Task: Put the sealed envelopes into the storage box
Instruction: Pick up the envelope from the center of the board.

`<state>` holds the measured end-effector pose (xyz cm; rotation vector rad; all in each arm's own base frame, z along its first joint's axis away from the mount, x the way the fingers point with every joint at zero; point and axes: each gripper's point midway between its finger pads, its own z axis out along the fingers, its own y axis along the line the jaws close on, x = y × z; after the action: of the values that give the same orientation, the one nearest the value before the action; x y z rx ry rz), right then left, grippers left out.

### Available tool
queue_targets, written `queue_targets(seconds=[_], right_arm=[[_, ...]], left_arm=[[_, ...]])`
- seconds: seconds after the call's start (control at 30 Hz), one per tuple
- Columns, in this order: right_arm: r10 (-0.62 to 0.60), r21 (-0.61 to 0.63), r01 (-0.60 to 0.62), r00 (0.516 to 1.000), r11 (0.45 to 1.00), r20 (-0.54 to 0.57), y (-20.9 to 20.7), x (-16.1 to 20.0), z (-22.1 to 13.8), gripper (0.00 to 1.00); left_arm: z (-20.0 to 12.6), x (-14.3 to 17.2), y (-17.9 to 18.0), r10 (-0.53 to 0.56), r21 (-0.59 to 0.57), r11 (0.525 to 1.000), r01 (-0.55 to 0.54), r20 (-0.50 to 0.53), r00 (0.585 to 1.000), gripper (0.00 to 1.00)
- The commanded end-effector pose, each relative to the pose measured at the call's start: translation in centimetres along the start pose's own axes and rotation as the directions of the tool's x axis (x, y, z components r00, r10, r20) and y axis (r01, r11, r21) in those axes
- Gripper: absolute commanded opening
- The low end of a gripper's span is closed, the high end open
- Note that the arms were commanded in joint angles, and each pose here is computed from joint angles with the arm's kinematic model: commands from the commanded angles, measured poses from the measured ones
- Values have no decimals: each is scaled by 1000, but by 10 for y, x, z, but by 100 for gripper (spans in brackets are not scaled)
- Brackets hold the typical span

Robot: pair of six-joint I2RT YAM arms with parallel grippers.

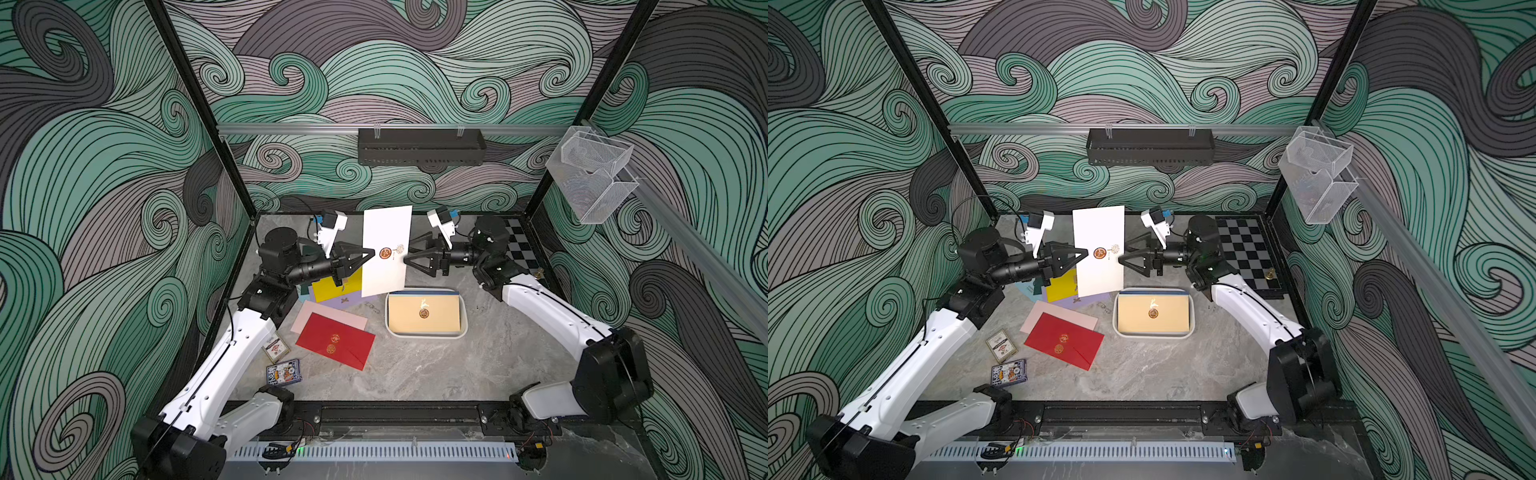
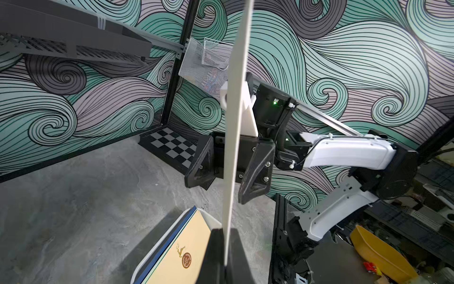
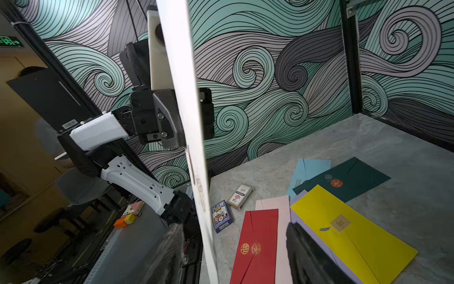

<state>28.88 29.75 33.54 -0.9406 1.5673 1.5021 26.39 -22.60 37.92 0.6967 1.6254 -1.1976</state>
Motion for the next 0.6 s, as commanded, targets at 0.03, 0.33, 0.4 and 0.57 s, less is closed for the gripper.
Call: queue_targets(seconds=[0.03,0.33,0.4,0.57], right_arm=[[-38,-85,39,999,996,13,23,-15,3,60],[-51,-125,51,999,991,2,27,-18,7,4],[-54,-116,53,999,992,-4,25,-18,6,0],[-113,58,122,984,991,-141,5,-1,-8,0]], left_arm=[[2,-9,-8,-4,50,999,3,21,1000,0],[3,-2,-2,-17,37,999,17,6,1000,1],[2,-1,2,-20,7,1000,20,4,1000,26],[-22,13,49,-13,-347,938,3,-26,1000,70]])
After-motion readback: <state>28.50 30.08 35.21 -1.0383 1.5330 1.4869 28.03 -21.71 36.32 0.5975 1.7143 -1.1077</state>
